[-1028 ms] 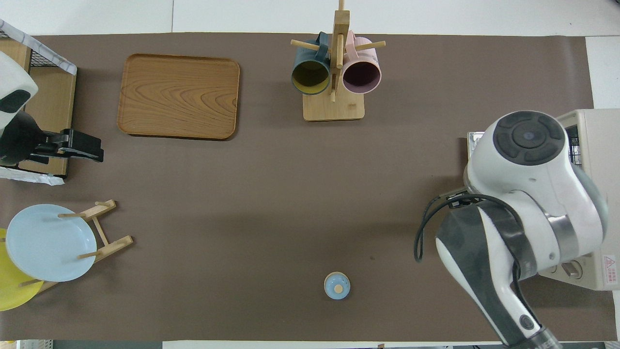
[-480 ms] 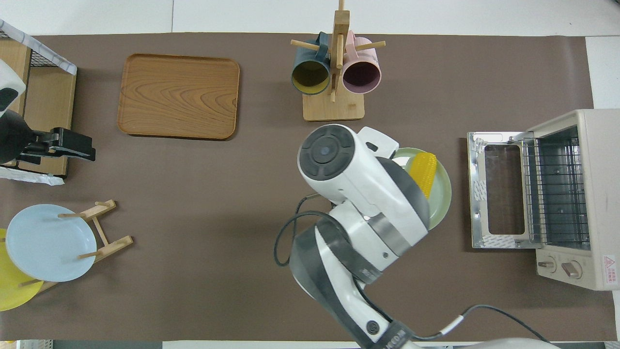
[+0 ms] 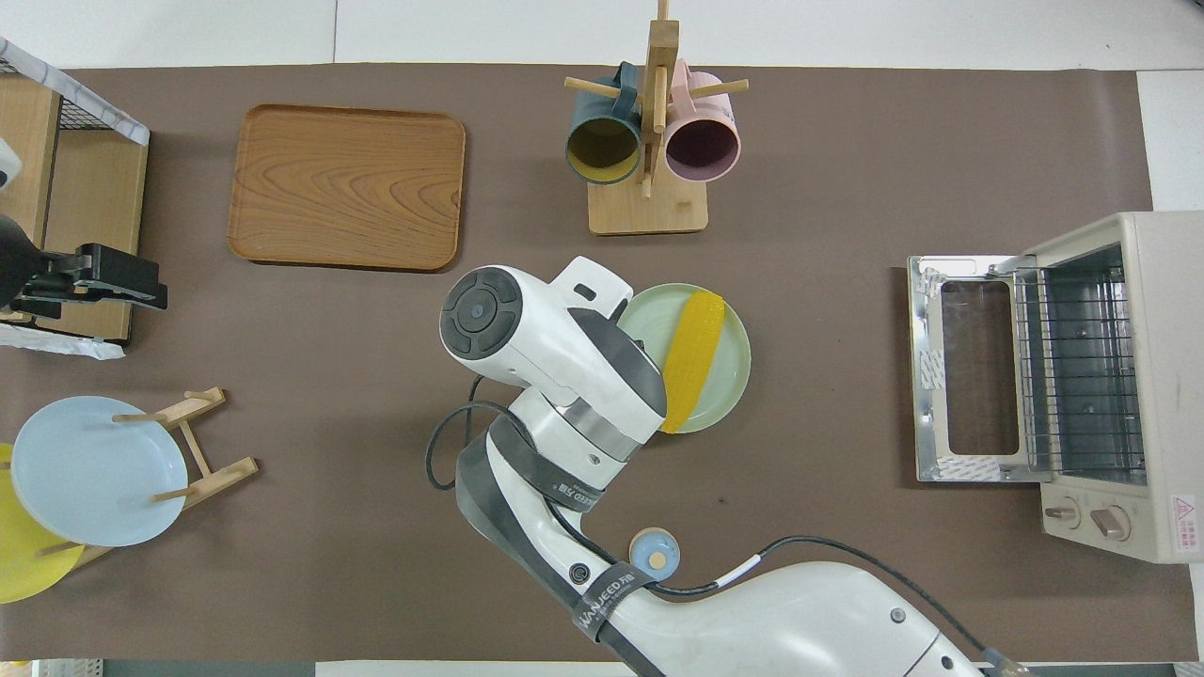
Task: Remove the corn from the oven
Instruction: 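Carry the plate with corn toward the table center with the right gripper, then set the plate down with the right gripper while the left gripper reaches in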
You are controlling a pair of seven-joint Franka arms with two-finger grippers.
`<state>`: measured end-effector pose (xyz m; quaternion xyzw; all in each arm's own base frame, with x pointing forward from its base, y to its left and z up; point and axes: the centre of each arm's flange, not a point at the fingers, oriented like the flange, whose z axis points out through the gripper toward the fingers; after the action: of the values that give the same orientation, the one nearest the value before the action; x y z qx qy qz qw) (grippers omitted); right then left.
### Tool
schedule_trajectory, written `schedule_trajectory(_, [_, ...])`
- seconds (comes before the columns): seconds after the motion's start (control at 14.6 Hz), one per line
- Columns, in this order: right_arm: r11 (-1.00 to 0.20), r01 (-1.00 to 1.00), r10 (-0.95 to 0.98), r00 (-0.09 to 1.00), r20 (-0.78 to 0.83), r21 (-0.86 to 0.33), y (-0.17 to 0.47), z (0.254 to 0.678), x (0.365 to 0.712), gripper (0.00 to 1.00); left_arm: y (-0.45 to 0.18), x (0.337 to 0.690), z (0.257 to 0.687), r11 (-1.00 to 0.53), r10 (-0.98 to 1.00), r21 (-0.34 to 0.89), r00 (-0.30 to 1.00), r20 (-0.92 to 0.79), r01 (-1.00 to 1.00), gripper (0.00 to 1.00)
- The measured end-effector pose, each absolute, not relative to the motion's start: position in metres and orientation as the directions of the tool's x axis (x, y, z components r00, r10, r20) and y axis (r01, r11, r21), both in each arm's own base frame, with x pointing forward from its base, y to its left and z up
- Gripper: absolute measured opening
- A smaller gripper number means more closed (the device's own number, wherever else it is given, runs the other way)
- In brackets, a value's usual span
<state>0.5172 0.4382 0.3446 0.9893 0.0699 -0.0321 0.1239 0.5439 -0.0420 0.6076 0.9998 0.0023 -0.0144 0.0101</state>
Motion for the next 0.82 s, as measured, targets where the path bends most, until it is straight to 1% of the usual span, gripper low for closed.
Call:
schedule_trajectory(0.21, [-0.979,0.119,0.109,0.992,-0.068,0.167,0.447,0.315,0.505,0.03,-0.038,0.546,0.608,-1.000,0.011,0.021,1.000,-0.017,0.012,1.00])
schedule_trajectory(0.41, [-0.985,0.084,0.075,0.995,-0.064,0.148,0.448,0.311,0.501,0.03,-0.037,0.547,0.607,-1.000,0.014,0.021,1.000,-0.011,0.015,1.00])
schedule_trajectory(0.48, [-0.987,0.074,0.066,0.996,-0.063,0.142,0.447,0.313,0.503,0.09,-0.037,0.547,0.606,-1.000,0.014,0.021,1.000,-0.010,0.014,1.00])
schedule_trajectory(0.55, [-0.988,0.070,0.062,0.996,-0.061,0.139,0.446,0.315,0.504,0.18,-0.037,0.547,0.604,-1.000,0.014,0.022,1.000,-0.009,0.014,1.00])
schedule_trajectory(0.82, [-0.990,0.066,0.062,0.997,-0.038,0.121,0.448,0.327,0.507,0.60,-0.039,0.548,0.601,-1.000,-0.008,0.022,1.000,-0.004,-0.008,1.00])
